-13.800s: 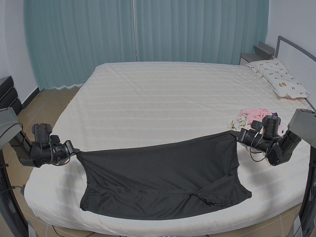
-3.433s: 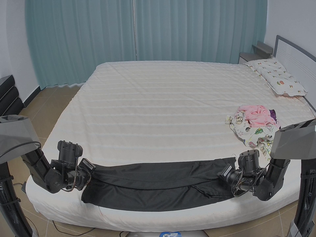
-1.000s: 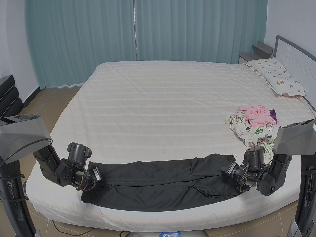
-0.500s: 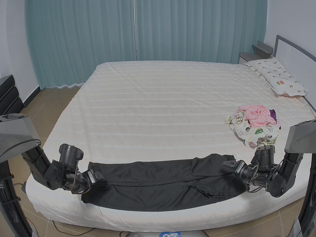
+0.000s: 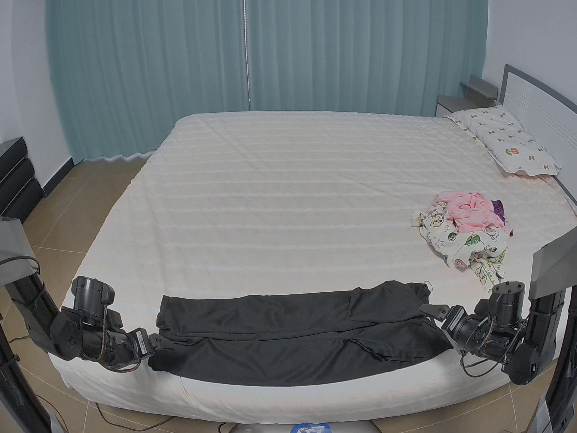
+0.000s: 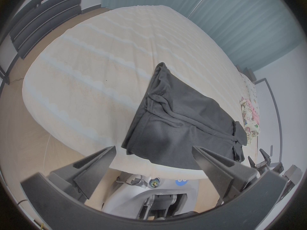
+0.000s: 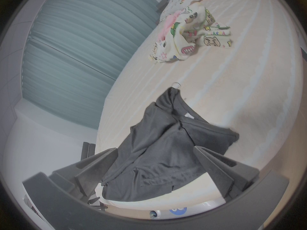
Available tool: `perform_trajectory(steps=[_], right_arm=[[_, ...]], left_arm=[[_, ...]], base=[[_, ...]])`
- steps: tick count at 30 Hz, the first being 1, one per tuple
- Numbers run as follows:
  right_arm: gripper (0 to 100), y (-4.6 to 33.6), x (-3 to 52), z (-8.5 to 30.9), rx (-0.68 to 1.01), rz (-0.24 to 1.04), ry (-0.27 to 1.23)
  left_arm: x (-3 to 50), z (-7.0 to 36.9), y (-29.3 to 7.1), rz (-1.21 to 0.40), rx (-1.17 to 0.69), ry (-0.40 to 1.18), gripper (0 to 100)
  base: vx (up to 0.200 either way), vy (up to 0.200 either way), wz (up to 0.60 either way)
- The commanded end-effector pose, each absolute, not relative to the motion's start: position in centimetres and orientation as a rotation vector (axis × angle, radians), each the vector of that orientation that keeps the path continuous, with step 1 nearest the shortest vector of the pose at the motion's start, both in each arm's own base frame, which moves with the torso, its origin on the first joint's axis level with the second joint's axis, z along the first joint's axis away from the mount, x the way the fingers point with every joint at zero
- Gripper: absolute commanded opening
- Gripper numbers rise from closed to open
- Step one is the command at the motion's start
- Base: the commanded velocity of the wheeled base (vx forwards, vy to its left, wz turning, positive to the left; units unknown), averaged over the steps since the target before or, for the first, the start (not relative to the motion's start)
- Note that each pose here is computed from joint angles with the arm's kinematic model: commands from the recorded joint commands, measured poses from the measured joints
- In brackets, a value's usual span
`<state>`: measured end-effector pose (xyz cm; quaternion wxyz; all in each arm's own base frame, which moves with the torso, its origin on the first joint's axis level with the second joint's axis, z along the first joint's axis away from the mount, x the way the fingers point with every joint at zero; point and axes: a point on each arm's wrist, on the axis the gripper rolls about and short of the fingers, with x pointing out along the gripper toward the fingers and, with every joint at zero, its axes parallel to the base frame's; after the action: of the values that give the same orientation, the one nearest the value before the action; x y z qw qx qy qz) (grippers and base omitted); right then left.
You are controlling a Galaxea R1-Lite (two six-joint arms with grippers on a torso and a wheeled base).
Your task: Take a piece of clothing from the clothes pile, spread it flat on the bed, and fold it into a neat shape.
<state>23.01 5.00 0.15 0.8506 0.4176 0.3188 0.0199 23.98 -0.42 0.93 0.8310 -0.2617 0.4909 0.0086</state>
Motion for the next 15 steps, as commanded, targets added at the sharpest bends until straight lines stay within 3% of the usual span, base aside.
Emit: perform_trajectory(steps=[1,10,11,15], right_arm=[[100,5.1,22.5,-0.7,0.869,0.038,0.715],[100,5.1,22.5,-0.7,0.871,0.034,0.718],[100,5.1,22.5,-0.7,0.871,0.035,0.716],[100,5.1,22.4,-0.6,0.872,0.034,0.718]], left_arm=[[24.5,-1.4,0.1,0.033,-0.559,1.06,100],[24.7,-2.6,0.1,0.002,-0.506,1.055,100],[24.5,-2.6,0.0,-0.003,-0.501,1.06,0],[24.4,-2.8,0.0,-0.001,-0.492,1.066,0]], base=[[0.0,0.0,0.0],[0.0,0.0,0.0],[0.0,0.0,0.0],[0.0,0.0,0.0]])
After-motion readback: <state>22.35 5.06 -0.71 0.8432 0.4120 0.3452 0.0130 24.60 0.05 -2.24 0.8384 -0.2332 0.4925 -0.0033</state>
